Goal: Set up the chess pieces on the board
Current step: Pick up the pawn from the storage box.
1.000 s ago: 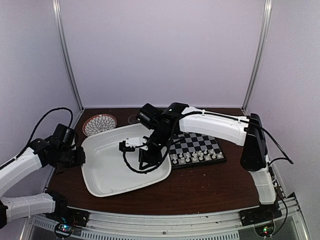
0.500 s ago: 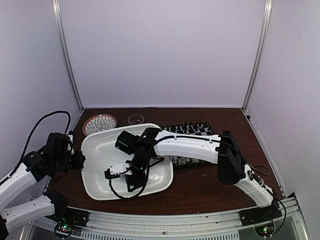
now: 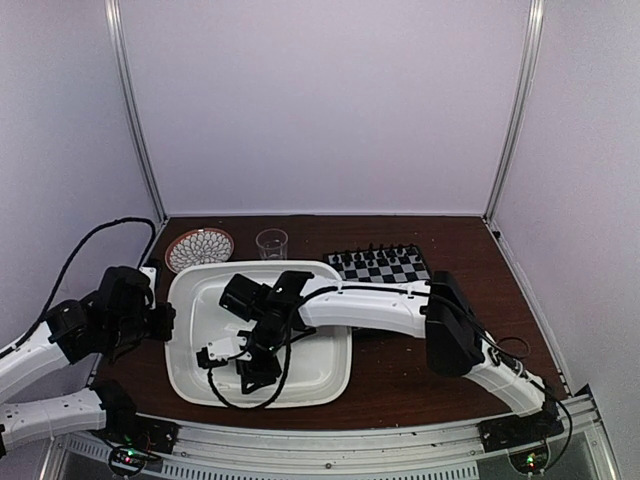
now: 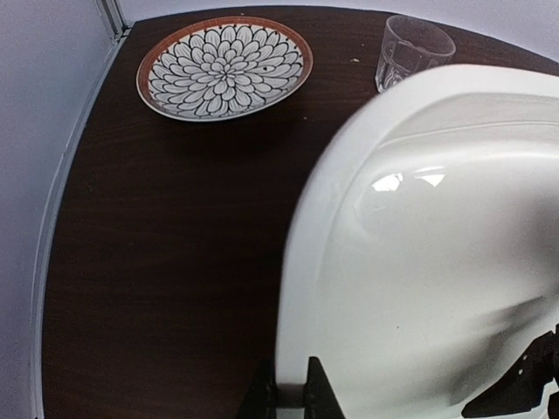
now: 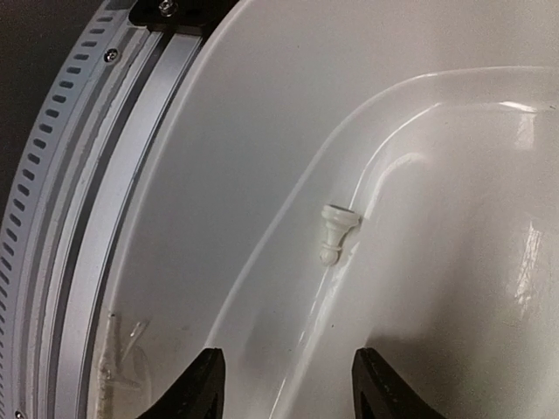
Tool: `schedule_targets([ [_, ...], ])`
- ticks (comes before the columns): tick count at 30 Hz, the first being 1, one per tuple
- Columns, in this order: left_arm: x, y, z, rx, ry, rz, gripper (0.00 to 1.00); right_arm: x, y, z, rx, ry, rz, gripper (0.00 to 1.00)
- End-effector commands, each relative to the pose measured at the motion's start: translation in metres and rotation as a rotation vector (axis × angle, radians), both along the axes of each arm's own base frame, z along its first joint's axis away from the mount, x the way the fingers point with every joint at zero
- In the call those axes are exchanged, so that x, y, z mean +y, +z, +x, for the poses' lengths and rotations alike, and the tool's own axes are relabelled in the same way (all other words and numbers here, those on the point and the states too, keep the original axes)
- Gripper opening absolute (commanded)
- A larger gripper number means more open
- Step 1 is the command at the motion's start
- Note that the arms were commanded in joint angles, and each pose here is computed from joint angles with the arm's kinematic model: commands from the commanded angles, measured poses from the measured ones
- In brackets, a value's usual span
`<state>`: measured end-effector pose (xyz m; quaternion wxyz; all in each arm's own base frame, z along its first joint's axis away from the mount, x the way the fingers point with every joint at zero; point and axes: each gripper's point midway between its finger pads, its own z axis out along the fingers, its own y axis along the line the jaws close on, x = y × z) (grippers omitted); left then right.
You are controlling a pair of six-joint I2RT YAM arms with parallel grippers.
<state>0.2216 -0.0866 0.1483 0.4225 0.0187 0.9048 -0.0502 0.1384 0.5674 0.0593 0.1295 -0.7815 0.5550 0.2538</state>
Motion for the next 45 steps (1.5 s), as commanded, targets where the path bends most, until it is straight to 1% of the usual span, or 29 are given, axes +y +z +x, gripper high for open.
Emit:
schedule_targets([
  [1,0.009,0.016,0.005,-0.059,0.048,0.016,0.0,0.017,-0.015,-0.006,0.01,0.02,0.041,0.53],
  [10,0.007,0.013,0.004,-0.042,0.057,-0.002,0.0,0.053,-0.028,-0.012,-0.005,-0.007,0.125,0.53],
  [14,0.006,0.016,0.006,-0.047,0.059,-0.005,0.0,0.055,-0.043,-0.02,-0.007,0.015,0.105,0.52],
  [17,0.007,0.018,0.006,-0.052,0.064,-0.005,0.0,0.055,-0.051,-0.016,-0.045,-0.002,0.089,0.48],
  [22,0.007,0.023,0.006,-0.059,0.068,-0.018,0.0,0.043,-0.071,0.003,-0.173,-0.048,0.011,0.39],
  [24,0.007,0.024,0.006,-0.059,0.066,-0.018,0.0,0.039,-0.074,0.009,-0.202,-0.063,-0.009,0.36],
  [27,0.007,0.023,0.006,-0.055,0.067,-0.019,0.0,0.036,-0.074,0.015,-0.234,-0.085,-0.022,0.27],
  [29,0.007,0.023,0.006,-0.053,0.075,-0.023,0.0,0.037,-0.069,0.019,-0.254,-0.097,-0.018,0.24],
  [31,0.009,0.026,0.006,-0.06,0.09,-0.041,0.0,0.039,-0.059,0.024,-0.284,-0.104,-0.009,0.18],
  [35,0.013,0.03,0.005,-0.06,0.119,-0.043,0.0,0.043,-0.029,0.03,-0.319,-0.118,0.025,0.1],
  [37,0.015,0.031,0.005,-0.043,0.135,-0.031,0.0,0.042,-0.016,0.033,-0.312,-0.125,0.037,0.09],
  [39,0.016,0.032,0.004,-0.015,0.145,-0.013,0.0,0.04,-0.001,0.036,-0.279,-0.143,0.055,0.09],
  [45,0.01,0.024,0.004,0.103,0.139,0.044,0.0,0.036,0.052,0.034,-0.096,-0.193,0.141,0.09],
])
